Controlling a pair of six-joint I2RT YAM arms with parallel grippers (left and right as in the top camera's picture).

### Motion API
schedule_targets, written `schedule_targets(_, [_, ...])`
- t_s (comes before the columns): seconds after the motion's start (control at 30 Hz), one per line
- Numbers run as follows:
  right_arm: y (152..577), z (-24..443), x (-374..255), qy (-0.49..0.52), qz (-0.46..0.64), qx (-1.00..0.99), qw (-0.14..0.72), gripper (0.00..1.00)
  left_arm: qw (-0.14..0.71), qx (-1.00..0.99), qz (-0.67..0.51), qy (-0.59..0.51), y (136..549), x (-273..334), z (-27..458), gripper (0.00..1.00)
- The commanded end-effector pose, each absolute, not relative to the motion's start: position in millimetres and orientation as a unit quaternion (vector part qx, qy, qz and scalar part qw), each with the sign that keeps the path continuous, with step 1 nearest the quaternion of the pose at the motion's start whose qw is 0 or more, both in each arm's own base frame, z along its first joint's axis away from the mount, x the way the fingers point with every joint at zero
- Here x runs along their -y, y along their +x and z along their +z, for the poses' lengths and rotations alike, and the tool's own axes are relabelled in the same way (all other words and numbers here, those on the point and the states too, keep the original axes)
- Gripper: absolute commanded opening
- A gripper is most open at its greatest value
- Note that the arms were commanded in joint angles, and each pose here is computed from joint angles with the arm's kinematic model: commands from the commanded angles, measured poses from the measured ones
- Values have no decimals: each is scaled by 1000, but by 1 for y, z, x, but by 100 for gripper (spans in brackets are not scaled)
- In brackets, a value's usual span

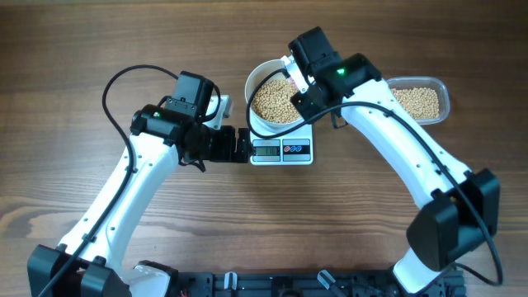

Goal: Scoop item into bowl and weigh 150g on scale
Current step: 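Tip the scoop to pour soybeans into the white bowl, then carry the empty scoop right back to the soybean tub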

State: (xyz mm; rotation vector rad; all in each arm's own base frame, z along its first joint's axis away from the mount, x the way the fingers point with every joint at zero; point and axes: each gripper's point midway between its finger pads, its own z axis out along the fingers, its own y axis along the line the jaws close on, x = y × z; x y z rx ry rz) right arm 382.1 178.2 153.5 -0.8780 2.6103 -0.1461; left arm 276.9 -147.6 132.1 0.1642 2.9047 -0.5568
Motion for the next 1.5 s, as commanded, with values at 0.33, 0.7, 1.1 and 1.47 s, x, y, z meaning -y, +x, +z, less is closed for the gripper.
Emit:
schedule_targets(0.33, [383,214,-188,-339,-77,-897,273,4,86,-976,-191,64,276,149,130,100])
schedule_targets(0.7, [383,215,-196,-260,143,-923,247,4,86,-976,-191,64,276,149,130,100])
schedule_targets(1.1, [375,237,-90,-87,361,-909,190,4,86,-976,-191,64,276,149,130,100])
schedule_targets(1.47, [369,199,-4,33,195,-969,149,4,86,-976,-191,64,276,149,130,100])
